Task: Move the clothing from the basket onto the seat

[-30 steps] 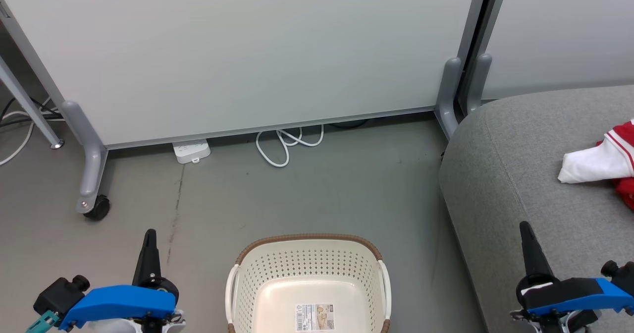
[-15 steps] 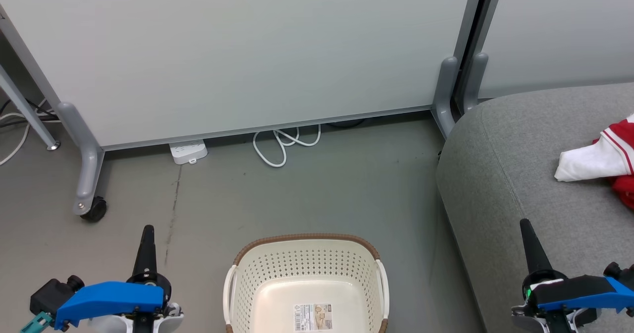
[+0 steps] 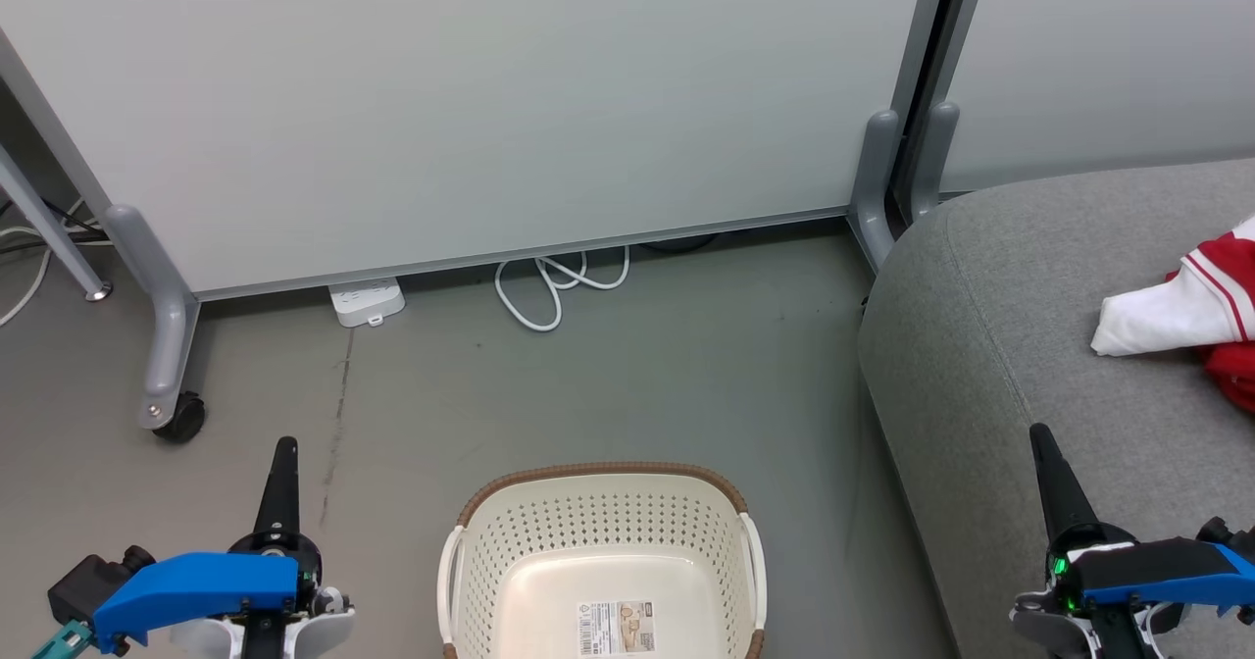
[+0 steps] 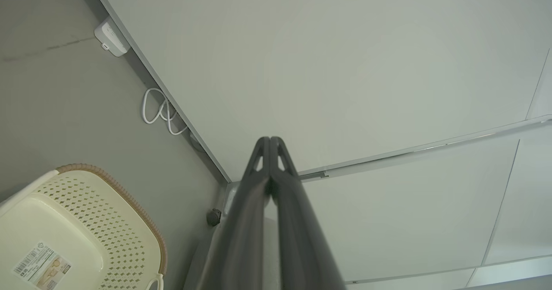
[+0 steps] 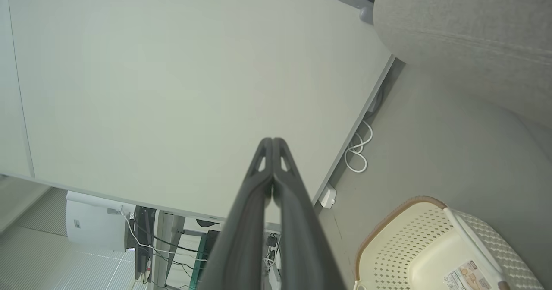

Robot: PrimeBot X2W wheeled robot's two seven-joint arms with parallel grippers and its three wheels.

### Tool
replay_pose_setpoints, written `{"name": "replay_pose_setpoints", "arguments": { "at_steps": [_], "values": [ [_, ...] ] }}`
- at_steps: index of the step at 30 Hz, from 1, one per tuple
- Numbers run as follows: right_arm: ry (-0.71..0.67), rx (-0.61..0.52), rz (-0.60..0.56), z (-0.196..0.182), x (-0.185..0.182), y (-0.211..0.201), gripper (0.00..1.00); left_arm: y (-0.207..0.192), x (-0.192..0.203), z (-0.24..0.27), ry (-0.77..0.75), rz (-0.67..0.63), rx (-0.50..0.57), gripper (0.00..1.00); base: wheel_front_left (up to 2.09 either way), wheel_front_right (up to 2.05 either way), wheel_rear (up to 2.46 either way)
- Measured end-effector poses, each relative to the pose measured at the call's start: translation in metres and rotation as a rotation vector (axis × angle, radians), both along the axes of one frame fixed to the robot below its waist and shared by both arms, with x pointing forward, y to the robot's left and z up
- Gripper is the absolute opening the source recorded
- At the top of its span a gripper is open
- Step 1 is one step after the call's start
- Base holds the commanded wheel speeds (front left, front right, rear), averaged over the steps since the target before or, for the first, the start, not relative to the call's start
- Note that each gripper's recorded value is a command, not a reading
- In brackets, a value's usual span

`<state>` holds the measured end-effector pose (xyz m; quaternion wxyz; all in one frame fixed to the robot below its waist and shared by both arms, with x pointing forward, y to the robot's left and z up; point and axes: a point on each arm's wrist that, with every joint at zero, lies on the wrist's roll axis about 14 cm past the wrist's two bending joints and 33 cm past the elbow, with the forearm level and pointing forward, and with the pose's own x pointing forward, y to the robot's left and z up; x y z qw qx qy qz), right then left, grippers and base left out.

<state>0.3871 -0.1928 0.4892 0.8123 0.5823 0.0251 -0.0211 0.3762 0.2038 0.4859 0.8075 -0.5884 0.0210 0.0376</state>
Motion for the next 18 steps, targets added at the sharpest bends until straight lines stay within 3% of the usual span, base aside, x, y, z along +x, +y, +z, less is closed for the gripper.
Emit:
{"name": "replay_pose_setpoints", "arguments": {
  "at_steps": [18],
  "values": [
    [-0.023,0.154,-0.005,0.0066,0.0007,-0.0025,0.0,-0.0021,0.0047,0.0067,-0.026,-0.007,-0.148,0.0,0.0,0.0,0.0]
  ]
}}
